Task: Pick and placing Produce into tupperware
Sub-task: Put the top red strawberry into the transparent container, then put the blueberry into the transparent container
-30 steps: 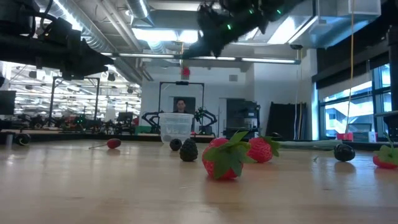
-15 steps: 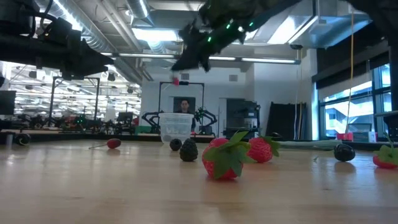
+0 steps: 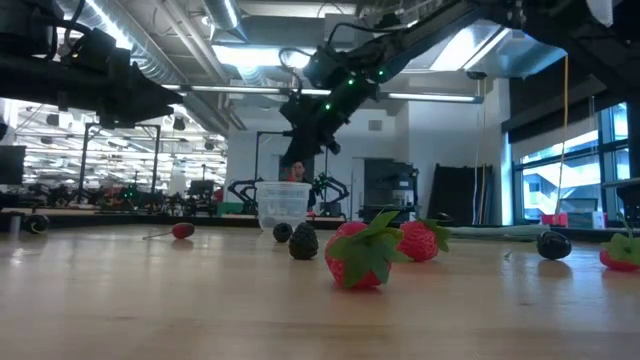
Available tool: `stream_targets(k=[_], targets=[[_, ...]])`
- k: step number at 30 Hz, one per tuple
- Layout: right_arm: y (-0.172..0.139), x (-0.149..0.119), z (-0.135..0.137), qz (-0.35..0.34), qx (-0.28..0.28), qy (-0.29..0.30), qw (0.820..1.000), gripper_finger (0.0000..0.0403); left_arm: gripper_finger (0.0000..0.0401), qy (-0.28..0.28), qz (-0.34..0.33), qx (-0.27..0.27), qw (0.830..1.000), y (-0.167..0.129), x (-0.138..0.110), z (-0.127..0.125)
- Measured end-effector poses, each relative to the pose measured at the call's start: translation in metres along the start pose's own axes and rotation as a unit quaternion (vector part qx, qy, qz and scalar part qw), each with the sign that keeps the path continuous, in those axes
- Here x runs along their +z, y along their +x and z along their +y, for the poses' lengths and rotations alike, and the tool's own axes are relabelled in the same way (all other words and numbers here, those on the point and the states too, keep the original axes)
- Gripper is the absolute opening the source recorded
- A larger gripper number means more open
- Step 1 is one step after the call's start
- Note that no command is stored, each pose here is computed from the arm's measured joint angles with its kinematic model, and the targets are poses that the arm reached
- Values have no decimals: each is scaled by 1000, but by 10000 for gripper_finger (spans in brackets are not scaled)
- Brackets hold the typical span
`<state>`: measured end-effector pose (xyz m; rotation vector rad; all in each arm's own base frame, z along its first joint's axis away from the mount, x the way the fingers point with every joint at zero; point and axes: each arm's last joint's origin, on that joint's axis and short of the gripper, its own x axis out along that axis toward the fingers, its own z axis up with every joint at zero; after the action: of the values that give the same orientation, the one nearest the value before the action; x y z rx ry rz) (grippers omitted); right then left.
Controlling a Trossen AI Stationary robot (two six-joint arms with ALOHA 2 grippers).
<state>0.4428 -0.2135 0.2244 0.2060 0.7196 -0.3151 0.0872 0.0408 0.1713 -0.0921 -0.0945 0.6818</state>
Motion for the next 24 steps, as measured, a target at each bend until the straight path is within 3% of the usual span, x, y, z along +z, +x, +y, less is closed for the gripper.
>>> stream_targets(k=[8, 24], targets=[[2, 0, 0, -1, 0, 1, 1000, 4, 247, 0, 0, -2, 1000, 0, 0, 0], [1, 2, 0, -8, 1, -24, 1000, 76, 247, -1, 0, -1, 1000, 0, 0, 0]])
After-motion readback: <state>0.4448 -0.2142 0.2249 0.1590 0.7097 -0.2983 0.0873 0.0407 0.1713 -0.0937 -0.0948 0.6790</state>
